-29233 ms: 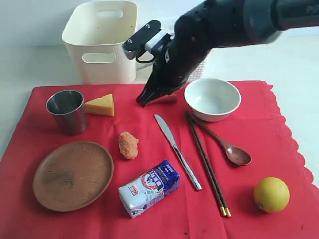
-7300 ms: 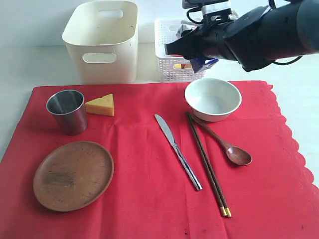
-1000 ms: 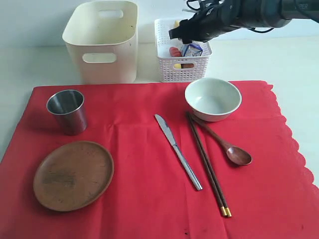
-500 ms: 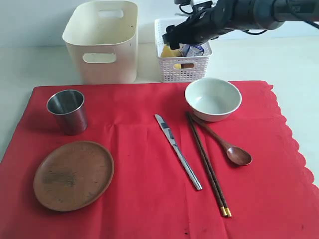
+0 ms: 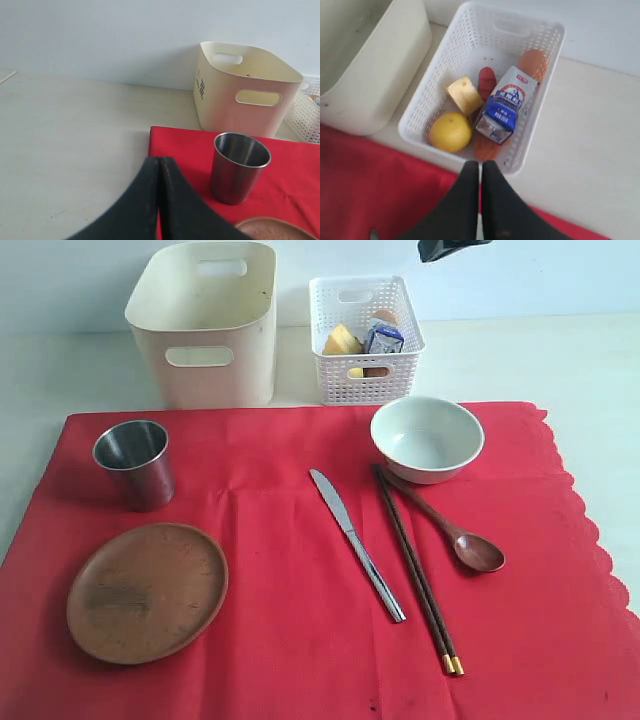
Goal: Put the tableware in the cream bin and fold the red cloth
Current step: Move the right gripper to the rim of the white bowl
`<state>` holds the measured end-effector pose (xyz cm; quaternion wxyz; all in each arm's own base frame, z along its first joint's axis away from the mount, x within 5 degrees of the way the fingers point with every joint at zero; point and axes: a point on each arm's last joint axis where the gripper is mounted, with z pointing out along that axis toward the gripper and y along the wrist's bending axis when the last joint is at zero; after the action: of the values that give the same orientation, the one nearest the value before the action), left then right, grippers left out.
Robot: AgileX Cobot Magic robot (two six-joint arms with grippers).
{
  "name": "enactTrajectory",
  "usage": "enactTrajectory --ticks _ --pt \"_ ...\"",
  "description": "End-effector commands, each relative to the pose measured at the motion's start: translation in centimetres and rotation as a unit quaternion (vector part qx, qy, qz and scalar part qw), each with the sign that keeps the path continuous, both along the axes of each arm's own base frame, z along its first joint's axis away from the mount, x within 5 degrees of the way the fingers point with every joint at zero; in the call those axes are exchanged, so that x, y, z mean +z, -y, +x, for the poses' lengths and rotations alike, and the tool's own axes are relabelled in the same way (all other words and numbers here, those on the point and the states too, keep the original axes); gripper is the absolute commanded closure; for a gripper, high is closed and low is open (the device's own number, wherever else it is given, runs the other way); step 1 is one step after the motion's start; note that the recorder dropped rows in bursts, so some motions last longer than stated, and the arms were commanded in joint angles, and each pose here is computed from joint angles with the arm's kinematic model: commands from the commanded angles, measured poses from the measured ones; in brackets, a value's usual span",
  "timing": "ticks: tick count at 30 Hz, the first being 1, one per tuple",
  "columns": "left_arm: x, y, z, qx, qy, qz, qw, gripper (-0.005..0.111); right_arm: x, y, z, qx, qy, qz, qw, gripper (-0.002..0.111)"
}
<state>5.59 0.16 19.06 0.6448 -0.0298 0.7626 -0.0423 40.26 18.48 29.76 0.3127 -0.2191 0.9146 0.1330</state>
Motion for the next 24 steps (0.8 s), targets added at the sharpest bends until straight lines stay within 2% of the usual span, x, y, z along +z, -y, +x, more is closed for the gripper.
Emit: enactTrajectory --ticks 1,6,13,16,20,24 --pt "0.1 0.0 0.0 -0.001 0.006 0.003 1.000 0.105 1.4 1.5 -3.3 -0.008 -0.011 0.006 1.000 0.108" --pt "0.1 0.0 0.0 -0.001 0.006 0.003 1.000 0.105 0.9 3.5 -7.7 -0.020 -0.008 0.009 1.000 0.108" --pt "0.1 0.0 0.0 -0.001 0.006 0.003 1.000 0.105 -4.0 5.9 -12.7 -0.066 -0.027 0.015 0.997 0.108" --pt "0.1 0.0 0.0 -0.001 0.006 0.003 1.000 0.105 -7.2 6.9 -14.5 -0.092 -0.041 0.016 0.995 0.108" --pt "0.1 0.0 0.0 -0.001 0.006 0.003 1.000 0.105 -10.8 7.9 -16.1 -0.141 -0.059 0.028 0.988 0.108" --pt "0.1 0.0 0.0 -0.001 0.006 0.003 1.000 0.105 -12.6 8.4 -16.8 -0.183 -0.063 0.046 0.980 0.108"
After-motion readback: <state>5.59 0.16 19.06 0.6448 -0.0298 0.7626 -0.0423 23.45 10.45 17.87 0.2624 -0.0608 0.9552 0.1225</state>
